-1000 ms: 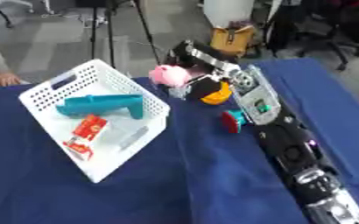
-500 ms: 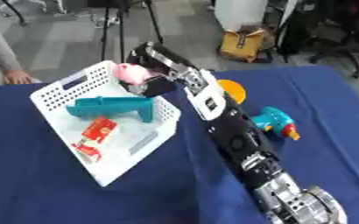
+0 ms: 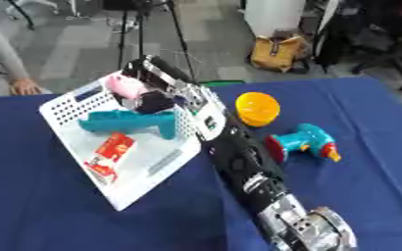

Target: Pick up objects on the table and place them in the box.

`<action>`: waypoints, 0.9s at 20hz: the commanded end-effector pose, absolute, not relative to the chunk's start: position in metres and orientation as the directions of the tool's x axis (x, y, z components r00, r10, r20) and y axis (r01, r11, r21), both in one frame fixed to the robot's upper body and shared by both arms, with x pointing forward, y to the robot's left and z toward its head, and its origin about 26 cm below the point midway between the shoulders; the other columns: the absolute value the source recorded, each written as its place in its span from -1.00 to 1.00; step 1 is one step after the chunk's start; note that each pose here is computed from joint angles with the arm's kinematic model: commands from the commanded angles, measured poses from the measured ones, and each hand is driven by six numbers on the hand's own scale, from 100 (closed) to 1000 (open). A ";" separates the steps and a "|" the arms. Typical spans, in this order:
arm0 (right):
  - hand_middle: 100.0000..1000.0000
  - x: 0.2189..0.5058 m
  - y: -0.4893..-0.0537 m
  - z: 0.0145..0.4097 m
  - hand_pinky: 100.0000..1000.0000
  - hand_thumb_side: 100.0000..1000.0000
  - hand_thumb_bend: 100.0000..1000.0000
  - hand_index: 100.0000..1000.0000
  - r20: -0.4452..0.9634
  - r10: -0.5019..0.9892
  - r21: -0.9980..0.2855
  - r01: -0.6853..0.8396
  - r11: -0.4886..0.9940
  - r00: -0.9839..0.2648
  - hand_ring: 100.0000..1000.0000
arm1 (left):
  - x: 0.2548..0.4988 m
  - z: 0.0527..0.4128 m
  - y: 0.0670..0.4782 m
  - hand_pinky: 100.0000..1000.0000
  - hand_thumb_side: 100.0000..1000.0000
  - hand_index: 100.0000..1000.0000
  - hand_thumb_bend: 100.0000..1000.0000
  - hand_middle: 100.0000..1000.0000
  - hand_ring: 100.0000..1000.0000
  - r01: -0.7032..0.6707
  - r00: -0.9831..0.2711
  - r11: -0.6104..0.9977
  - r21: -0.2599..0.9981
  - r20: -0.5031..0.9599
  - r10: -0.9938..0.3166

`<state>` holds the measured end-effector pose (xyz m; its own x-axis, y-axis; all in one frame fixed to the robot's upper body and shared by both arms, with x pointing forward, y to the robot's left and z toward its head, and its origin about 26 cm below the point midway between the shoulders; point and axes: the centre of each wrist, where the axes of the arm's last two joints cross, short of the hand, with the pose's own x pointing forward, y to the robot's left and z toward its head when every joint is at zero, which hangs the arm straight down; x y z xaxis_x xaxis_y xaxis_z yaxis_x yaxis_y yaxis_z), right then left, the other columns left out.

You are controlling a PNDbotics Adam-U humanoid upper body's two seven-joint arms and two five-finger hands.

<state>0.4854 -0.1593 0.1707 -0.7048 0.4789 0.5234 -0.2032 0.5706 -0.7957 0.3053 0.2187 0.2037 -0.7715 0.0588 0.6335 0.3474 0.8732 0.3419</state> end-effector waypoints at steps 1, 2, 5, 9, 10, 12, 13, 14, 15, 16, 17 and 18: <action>-0.18 0.488 -0.157 0.179 -0.64 -0.64 -0.88 0.28 0.490 0.487 -0.814 -0.180 0.551 -0.723 -0.53 | 0.303 0.213 0.217 0.46 0.67 0.60 -0.61 0.38 0.28 0.351 -0.791 0.867 0.353 0.608 0.073; -0.18 0.488 -0.156 0.177 -0.64 -0.64 -0.88 0.28 0.485 0.487 -0.822 -0.189 0.537 -0.726 -0.53 | 0.303 0.213 0.217 0.46 0.67 0.60 -0.61 0.38 0.28 0.351 -0.791 0.867 0.353 0.607 0.073; -0.02 0.488 -0.156 0.169 -0.49 -0.46 -0.92 0.44 0.463 0.471 -0.854 -0.236 0.464 -0.751 -0.39 | 0.303 0.213 0.217 0.46 0.67 0.60 -0.61 0.38 0.28 0.352 -0.791 0.867 0.354 0.607 0.074; 0.80 0.489 -0.157 0.163 0.18 0.11 -0.76 0.84 0.398 0.441 -0.912 -0.299 0.280 -0.804 0.25 | 0.303 0.212 0.217 0.47 0.67 0.60 -0.62 0.38 0.28 0.353 -0.790 0.866 0.354 0.609 0.073; 0.92 0.489 -0.159 0.164 0.36 0.20 -0.63 0.92 0.386 0.436 -0.919 -0.297 0.260 -0.813 0.42 | 0.303 0.212 0.217 0.47 0.68 0.60 -0.62 0.38 0.28 0.353 -0.790 0.866 0.354 0.609 0.073; 0.94 0.489 -0.160 0.165 0.40 0.24 -0.57 0.93 0.368 0.433 -0.926 -0.286 0.245 -0.823 0.46 | 0.303 0.212 0.217 0.47 0.67 0.60 -0.62 0.38 0.28 0.352 -0.789 0.866 0.354 0.610 0.072; 0.95 0.489 -0.161 0.165 0.40 0.25 -0.57 0.93 0.366 0.433 -0.927 -0.281 0.249 -0.824 0.46 | 0.303 0.212 0.217 0.47 0.68 0.60 -0.62 0.38 0.28 0.352 -0.789 0.866 0.354 0.610 0.072; 0.94 0.489 -0.162 0.164 0.39 0.27 -0.54 0.93 0.367 0.433 -0.926 -0.276 0.258 -0.823 0.45 | 0.303 0.212 0.217 0.47 0.68 0.60 -0.62 0.38 0.28 0.352 -0.789 0.866 0.354 0.610 0.071; 0.94 0.489 -0.162 0.164 0.39 0.27 -0.54 0.93 0.369 0.434 -0.924 -0.273 0.268 -0.822 0.45 | 0.303 0.211 0.217 0.47 0.68 0.60 -0.62 0.38 0.28 0.352 -0.789 0.867 0.354 0.611 0.071; 0.94 0.489 -0.162 0.164 0.39 0.27 -0.52 0.93 0.370 0.435 -0.922 -0.270 0.277 -0.821 0.44 | 0.303 0.211 0.217 0.47 0.68 0.60 -0.62 0.38 0.28 0.352 -0.788 0.867 0.354 0.611 0.071; 0.94 0.489 -0.162 0.164 0.39 0.27 -0.52 0.93 0.371 0.435 -0.921 -0.266 0.285 -0.820 0.44 | 0.303 0.211 0.217 0.47 0.68 0.60 -0.62 0.38 0.28 0.352 -0.788 0.866 0.354 0.611 0.071; 0.91 0.489 -0.163 0.164 0.36 0.27 -0.49 0.92 0.374 0.436 -0.918 -0.262 0.297 -0.818 0.41 | 0.303 0.211 0.217 0.47 0.68 0.60 -0.62 0.38 0.28 0.352 -0.788 0.866 0.354 0.611 0.071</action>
<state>0.4869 -0.1616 0.1491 -0.7997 0.4406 0.4079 -0.3018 0.2924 -0.9074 0.3052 0.2178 0.2033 -0.7704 0.0614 0.6347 0.3531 0.8699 0.3445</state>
